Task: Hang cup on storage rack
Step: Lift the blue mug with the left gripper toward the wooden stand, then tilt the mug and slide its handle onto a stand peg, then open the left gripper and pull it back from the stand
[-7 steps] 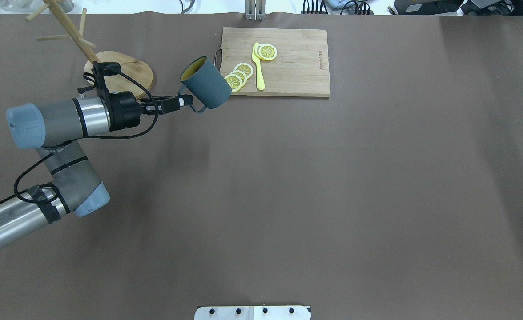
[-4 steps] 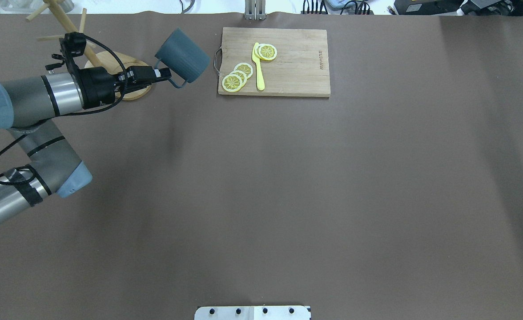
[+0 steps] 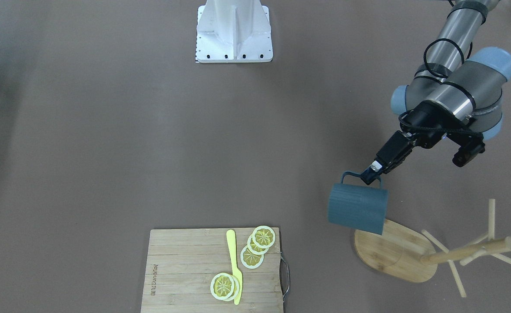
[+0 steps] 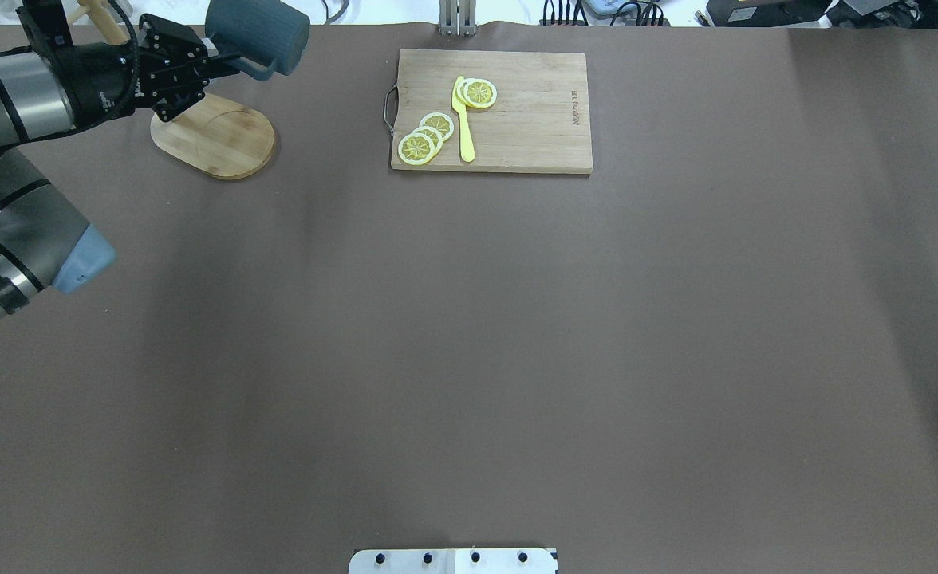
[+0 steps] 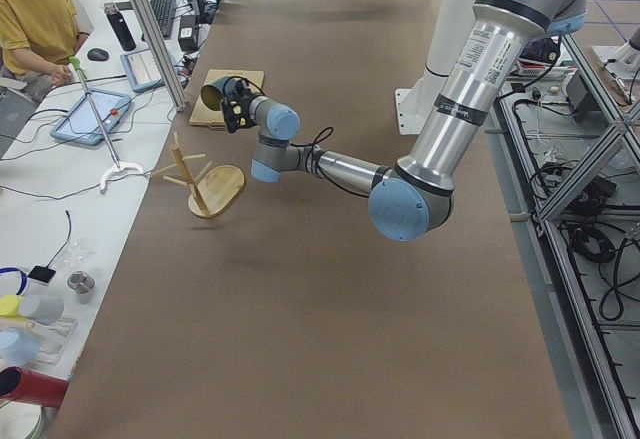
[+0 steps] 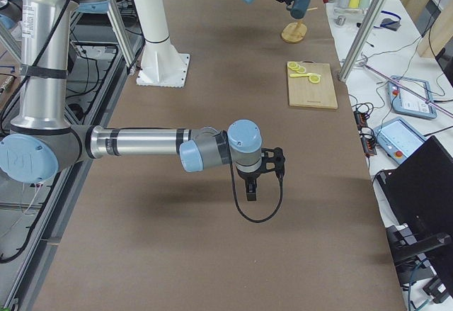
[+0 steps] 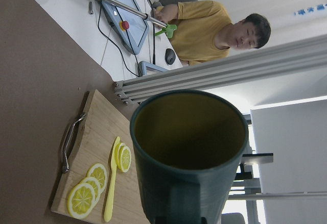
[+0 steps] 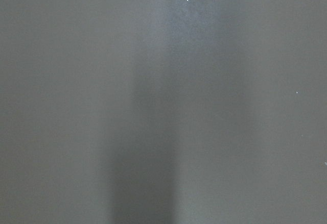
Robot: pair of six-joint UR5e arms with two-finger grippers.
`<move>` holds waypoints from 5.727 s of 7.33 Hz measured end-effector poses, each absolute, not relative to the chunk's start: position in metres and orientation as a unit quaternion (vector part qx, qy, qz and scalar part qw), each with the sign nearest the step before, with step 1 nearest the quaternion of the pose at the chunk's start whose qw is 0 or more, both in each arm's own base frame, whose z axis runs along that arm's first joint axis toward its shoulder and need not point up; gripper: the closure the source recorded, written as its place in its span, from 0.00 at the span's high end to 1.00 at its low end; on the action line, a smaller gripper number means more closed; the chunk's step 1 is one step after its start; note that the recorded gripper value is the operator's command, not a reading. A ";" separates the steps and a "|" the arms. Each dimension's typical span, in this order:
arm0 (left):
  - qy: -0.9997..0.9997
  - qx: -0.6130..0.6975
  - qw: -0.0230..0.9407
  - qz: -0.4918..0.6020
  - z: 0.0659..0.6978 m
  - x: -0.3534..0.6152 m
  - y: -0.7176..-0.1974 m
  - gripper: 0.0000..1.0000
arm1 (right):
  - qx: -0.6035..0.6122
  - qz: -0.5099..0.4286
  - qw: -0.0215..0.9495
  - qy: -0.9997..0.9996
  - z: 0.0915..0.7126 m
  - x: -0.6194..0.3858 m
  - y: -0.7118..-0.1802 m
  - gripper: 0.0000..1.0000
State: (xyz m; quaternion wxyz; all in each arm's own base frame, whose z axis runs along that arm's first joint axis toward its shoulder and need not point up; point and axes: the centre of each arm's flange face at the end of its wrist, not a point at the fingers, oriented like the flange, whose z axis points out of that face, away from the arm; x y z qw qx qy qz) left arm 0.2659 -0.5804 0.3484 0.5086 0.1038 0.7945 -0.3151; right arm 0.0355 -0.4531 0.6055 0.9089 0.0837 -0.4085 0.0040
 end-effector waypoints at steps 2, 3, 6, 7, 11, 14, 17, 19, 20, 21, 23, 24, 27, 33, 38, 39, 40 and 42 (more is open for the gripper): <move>0.797 0.059 0.443 -0.407 0.353 0.256 -0.595 0.00 | 0.088 -0.003 0.907 -0.411 0.602 0.031 -0.456 1.00; 0.793 0.045 0.417 -0.442 0.359 0.255 -0.604 0.00 | 0.089 -0.008 0.907 -0.411 0.600 0.027 -0.457 1.00; 0.784 0.004 0.360 -0.505 0.369 0.255 -0.617 0.00 | 0.088 -0.023 0.907 -0.411 0.595 0.013 -0.464 1.00; 0.783 -0.010 0.338 -0.522 0.372 0.253 -0.619 0.00 | 0.088 -0.025 0.907 -0.411 0.595 0.011 -0.465 1.00; 0.775 -0.063 0.265 -0.570 0.382 0.244 -0.622 0.00 | 0.092 -0.032 0.907 -0.411 0.592 0.007 -0.466 1.00; 0.771 -0.078 0.237 -0.586 0.387 0.239 -0.623 0.00 | 0.104 -0.038 0.904 -0.413 0.585 0.006 -0.467 1.00; 0.759 -0.083 0.234 -0.602 0.411 0.229 -0.616 0.00 | 0.108 -0.040 0.904 -0.411 0.582 0.006 -0.467 1.00; 0.749 -0.079 0.239 -0.612 0.431 0.222 -0.611 0.00 | 0.109 -0.041 0.903 -0.413 0.580 0.005 -0.467 1.00; 0.747 -0.079 0.241 -0.615 0.436 0.221 -0.609 0.00 | 0.109 -0.041 0.903 -0.413 0.580 0.005 -0.467 1.00; 0.746 -0.080 0.241 -0.616 0.438 0.221 -0.608 0.00 | 0.109 -0.041 0.903 -0.413 0.580 0.005 -0.467 1.00; 0.746 -0.080 0.242 -0.615 0.437 0.222 -0.608 0.47 | 0.109 -0.041 0.903 -0.414 0.580 0.005 -0.467 1.00; 0.746 -0.080 0.243 -0.615 0.438 0.223 -0.608 0.98 | 0.108 -0.041 0.903 -0.414 0.580 0.005 -0.467 1.00; 0.753 -0.077 0.244 -0.606 0.429 0.221 -0.606 0.98 | 0.107 -0.041 0.903 -0.414 0.581 0.005 -0.466 1.00; 0.740 0.149 0.436 -0.490 0.455 0.161 -0.519 0.98 | 0.109 -0.041 0.904 -0.411 0.580 0.005 -0.468 1.00; 0.487 0.445 0.699 -0.276 0.530 0.115 -0.507 0.98 | 0.111 -0.041 0.905 -0.410 0.580 0.006 -0.468 1.00; 0.422 0.476 0.736 -0.231 0.546 0.097 -0.506 0.98 | 0.110 -0.039 0.905 -0.409 0.581 0.007 -0.468 1.00; 0.356 0.497 0.771 -0.176 0.564 0.081 -0.501 0.98 | 0.111 -0.038 0.907 -0.405 0.583 0.007 -0.468 1.00; 0.294 0.493 0.814 -0.093 0.591 0.060 -0.486 0.98 | 0.115 -0.034 0.915 -0.386 0.586 0.011 -0.469 1.00</move>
